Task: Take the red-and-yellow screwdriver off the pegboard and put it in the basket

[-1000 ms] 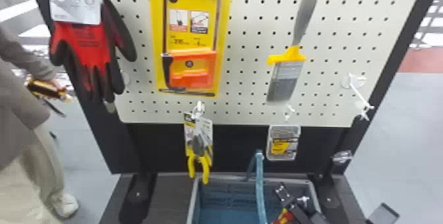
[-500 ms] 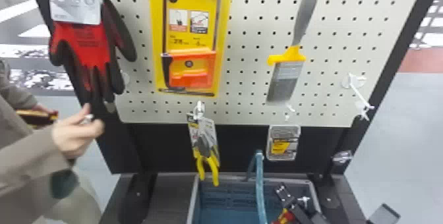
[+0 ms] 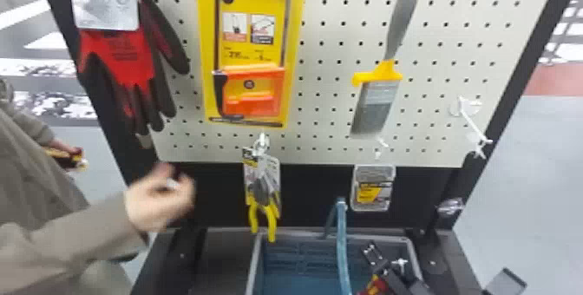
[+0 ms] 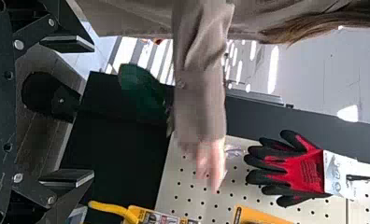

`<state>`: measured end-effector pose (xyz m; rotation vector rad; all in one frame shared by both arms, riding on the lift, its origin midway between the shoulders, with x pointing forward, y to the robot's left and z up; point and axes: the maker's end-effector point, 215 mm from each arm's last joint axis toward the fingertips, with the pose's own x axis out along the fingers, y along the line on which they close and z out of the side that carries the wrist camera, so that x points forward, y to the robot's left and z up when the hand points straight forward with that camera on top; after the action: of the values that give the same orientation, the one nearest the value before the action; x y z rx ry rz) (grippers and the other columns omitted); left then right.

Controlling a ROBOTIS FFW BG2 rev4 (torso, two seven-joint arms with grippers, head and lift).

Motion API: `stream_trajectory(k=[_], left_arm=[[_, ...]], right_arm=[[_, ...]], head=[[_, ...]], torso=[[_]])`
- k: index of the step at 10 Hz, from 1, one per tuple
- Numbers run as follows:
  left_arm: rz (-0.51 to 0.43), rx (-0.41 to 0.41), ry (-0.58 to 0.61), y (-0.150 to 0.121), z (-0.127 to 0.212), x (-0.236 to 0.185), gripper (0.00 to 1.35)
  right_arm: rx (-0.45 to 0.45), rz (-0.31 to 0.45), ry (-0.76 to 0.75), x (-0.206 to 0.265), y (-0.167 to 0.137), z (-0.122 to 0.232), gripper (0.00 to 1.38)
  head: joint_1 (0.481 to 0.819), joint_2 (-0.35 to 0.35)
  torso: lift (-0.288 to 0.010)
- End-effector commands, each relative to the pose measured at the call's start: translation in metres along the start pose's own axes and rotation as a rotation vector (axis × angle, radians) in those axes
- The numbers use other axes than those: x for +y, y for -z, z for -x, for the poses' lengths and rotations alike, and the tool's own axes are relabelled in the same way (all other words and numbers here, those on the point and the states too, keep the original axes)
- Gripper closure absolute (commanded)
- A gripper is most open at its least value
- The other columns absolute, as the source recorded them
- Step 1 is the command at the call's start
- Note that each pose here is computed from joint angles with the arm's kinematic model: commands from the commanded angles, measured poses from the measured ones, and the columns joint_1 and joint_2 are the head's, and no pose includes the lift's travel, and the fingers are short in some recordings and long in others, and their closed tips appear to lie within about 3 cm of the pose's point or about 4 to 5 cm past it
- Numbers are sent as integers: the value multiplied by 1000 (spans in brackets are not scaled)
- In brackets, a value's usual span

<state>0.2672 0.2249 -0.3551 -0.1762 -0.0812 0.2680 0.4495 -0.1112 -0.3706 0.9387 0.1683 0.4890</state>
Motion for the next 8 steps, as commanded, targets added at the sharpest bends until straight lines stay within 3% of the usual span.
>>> stream_trajectory(k=[1, 8], left_arm=[[0, 0, 0, 0, 0, 0, 326], [-2, 2, 1, 1, 1, 0, 326]], right_arm=[[-1, 2, -2, 1, -1, 0, 231], [-30, 49, 20, 7, -14, 6, 231]], head=[[549, 0], [549, 0]], torso=[[-100], [-100]])
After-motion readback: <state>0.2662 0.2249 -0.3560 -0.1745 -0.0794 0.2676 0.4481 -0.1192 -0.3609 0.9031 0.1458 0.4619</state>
